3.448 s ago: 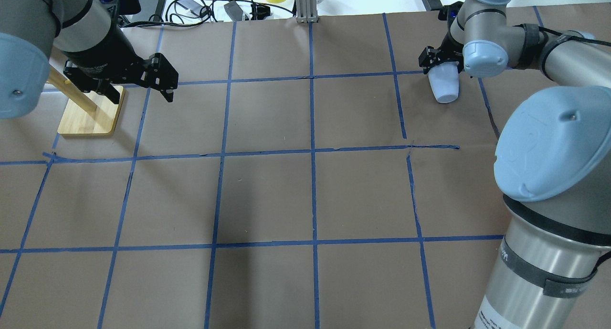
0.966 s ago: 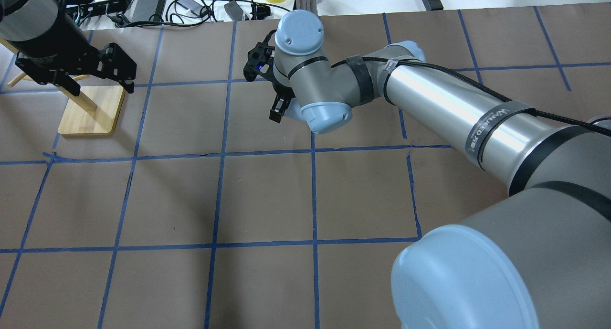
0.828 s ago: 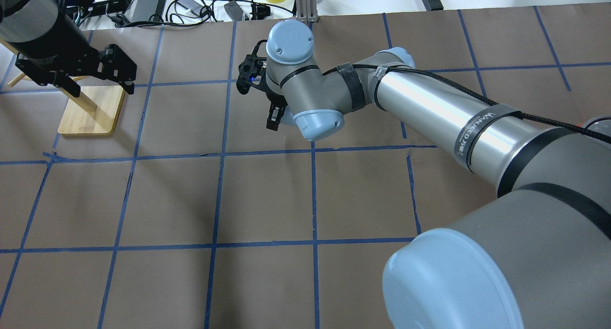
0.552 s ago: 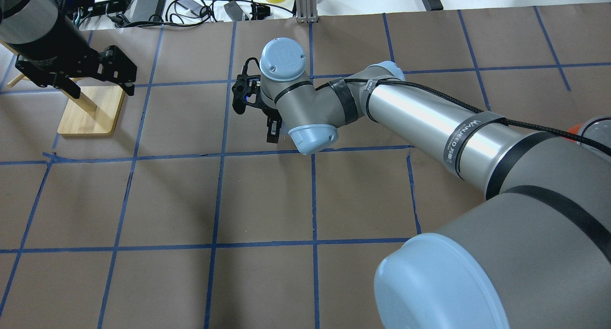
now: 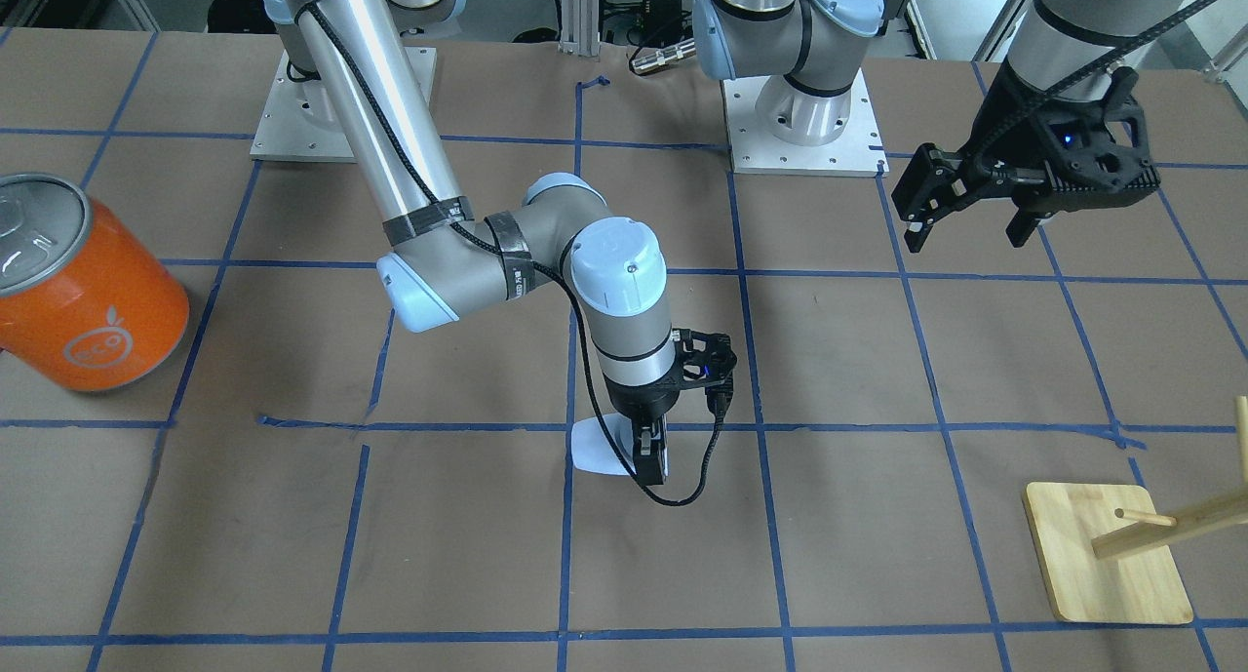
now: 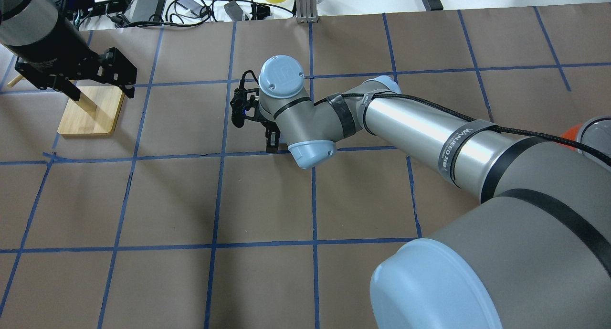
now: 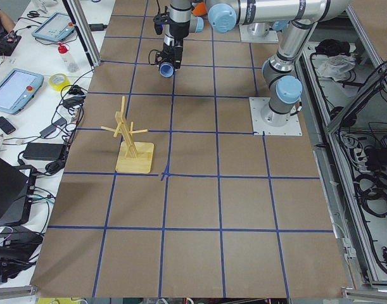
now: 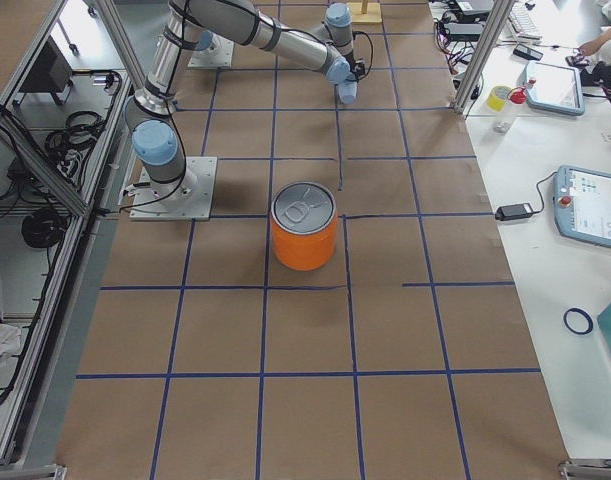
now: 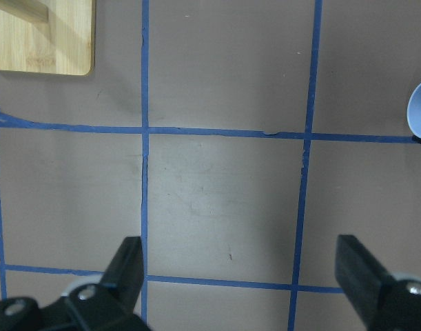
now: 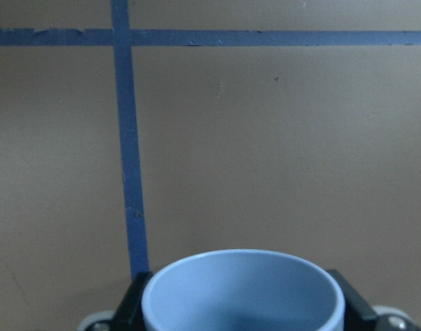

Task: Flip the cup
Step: 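Tip the cup onto its side on the table and open the right gripper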

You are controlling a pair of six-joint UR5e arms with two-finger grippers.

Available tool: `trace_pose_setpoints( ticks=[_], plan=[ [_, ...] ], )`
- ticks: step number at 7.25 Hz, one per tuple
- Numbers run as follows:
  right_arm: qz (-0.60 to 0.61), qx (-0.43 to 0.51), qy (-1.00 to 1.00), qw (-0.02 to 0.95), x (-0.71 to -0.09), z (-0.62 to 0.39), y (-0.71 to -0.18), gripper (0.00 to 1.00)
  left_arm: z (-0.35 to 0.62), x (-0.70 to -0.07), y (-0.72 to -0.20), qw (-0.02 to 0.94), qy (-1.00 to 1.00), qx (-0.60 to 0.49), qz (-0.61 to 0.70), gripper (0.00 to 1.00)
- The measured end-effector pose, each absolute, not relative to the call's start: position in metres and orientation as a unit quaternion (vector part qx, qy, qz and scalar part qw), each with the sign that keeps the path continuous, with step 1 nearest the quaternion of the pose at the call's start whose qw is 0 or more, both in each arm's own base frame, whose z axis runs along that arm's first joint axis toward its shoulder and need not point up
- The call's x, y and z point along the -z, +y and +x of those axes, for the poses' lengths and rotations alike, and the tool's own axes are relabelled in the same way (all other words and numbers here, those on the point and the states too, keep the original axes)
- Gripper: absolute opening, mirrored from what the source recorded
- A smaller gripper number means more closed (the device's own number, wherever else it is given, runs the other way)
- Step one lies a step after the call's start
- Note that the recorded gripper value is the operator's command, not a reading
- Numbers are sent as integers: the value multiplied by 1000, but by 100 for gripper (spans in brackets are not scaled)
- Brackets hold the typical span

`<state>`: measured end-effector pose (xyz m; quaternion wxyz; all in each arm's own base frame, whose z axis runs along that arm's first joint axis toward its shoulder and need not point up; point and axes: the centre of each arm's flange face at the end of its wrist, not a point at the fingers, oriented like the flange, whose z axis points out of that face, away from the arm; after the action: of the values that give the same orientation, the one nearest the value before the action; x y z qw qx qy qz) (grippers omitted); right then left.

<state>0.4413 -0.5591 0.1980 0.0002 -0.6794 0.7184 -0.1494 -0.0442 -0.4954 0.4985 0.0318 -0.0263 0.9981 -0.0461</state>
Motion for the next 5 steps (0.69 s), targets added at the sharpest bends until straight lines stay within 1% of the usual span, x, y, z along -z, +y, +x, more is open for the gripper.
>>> trace_pose_setpoints(
  ticks=[1,2,5],
  plan=[
    [-679,149,719,0,-197,441,-559,67,-44,-498,-495,32,998,45,-27,100],
    [-677,149,721,0,-197,441,-559,100,-43,-497,-495,34,998,39,-27,100],
    [-670,147,727,-7,-199,440,-559,100,-39,-488,-495,39,999,16,-33,100]
  ],
)
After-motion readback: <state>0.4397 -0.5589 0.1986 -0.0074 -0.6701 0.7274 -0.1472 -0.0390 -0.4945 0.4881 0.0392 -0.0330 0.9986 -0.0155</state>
